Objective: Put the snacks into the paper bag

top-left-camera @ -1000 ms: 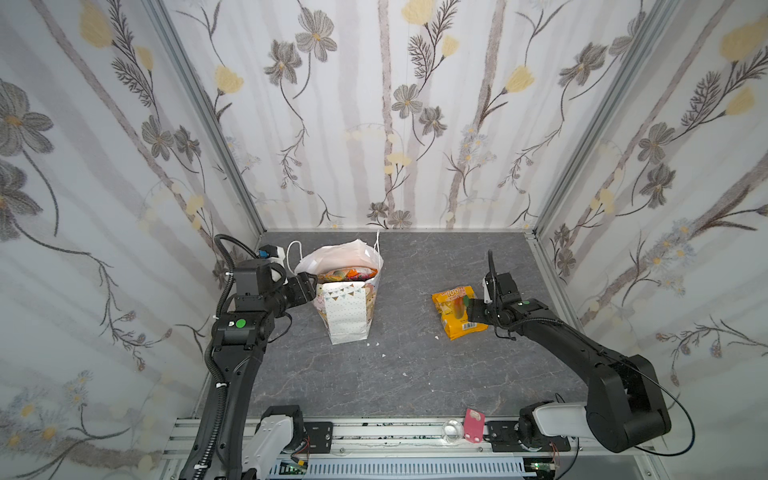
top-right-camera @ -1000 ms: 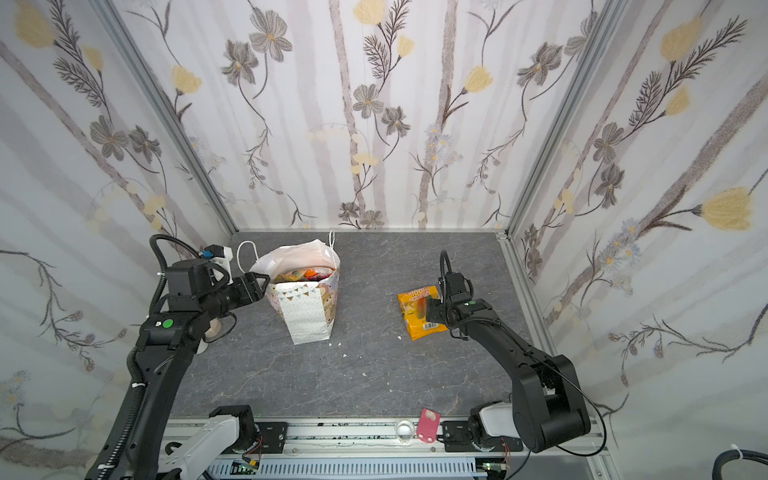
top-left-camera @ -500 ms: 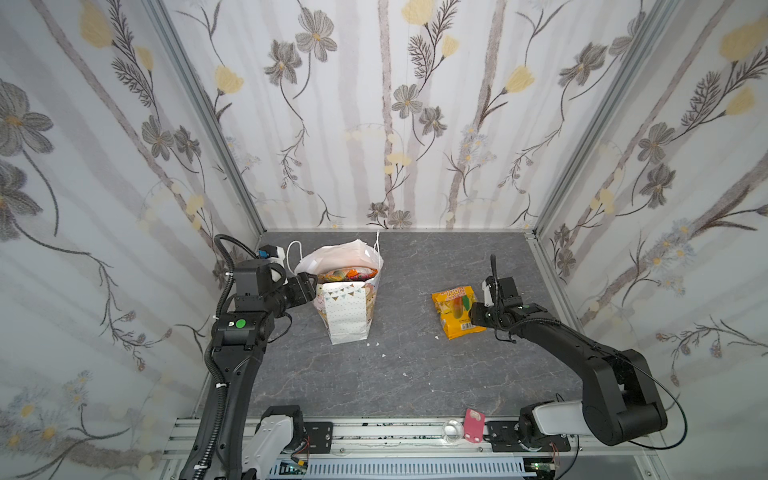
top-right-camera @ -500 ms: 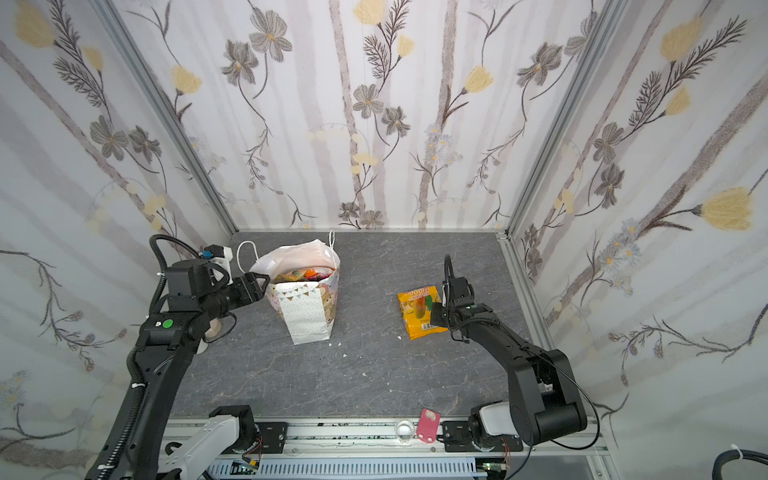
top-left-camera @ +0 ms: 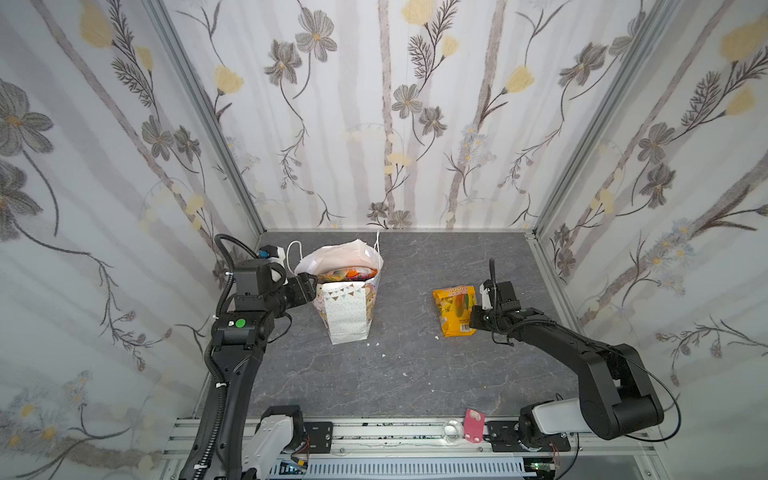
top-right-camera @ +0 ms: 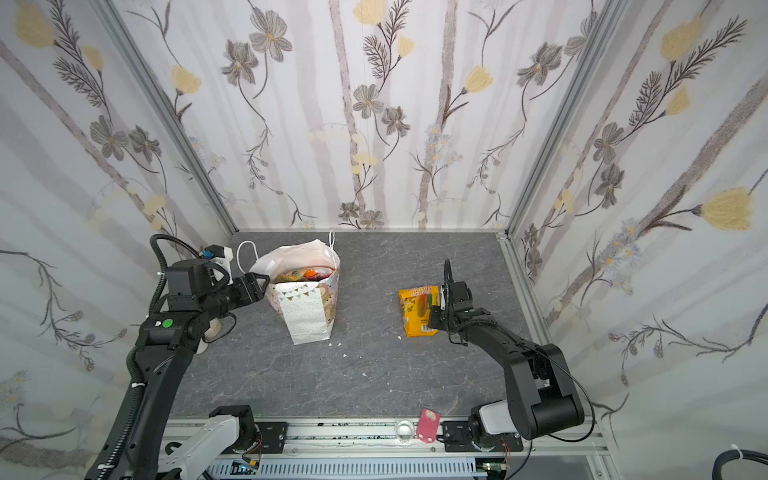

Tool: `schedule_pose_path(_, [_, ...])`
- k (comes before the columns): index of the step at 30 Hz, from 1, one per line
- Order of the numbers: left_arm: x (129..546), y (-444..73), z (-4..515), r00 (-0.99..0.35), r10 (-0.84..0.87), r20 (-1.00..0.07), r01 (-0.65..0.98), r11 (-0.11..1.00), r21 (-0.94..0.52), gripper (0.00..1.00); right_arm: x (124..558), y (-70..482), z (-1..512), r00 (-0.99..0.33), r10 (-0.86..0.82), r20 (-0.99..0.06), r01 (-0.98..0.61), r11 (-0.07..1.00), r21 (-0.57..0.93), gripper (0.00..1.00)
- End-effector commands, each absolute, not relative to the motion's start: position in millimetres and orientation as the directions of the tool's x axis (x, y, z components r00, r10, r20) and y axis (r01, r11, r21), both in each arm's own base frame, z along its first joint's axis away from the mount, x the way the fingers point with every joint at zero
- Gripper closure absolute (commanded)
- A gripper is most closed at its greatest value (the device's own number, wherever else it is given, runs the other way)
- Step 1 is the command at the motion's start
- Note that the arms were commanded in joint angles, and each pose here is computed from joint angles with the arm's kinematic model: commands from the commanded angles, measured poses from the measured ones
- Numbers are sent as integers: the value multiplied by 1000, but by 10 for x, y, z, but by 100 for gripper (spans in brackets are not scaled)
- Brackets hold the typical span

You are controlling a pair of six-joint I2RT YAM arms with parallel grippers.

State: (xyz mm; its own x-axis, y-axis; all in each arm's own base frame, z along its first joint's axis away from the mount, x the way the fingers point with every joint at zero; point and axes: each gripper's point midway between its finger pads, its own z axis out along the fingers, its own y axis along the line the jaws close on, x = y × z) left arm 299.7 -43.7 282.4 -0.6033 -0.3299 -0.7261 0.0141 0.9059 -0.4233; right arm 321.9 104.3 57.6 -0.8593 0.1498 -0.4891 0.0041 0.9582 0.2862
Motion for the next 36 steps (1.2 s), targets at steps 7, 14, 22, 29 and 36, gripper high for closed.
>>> schedule_pose_path(7, [3005, -406, 2911, -582, -322, -747, 16, 913, -407, 30, 3214, 1161, 859, -847, 168, -505, -28, 934, 357, 100])
schedule_pose_path(14, [2990, -401, 2939, -575, -322, -752, 17, 914, -405, 30, 3297, 1277, 1279, -816, 156, -556, -93, 915, 393, 100])
schedule_pose_path(22, [2993, -408, 2939, -575, -328, -750, 18, 911, -412, 30, 3284, 1525, 1743, -783, 165, -600, -203, 844, 497, 100])
schedule_pose_path(29, [2980, -407, 2958, -571, -326, -754, 20, 912, -410, 30, 3241, 1739, 2125, -758, 189, -625, -300, 749, 590, 100])
schedule_pose_path(36, [2974, -413, 2952, -571, -327, -753, 22, 911, -412, 30, 3247, 1977, 2604, -717, 196, -669, -409, 659, 631, 100])
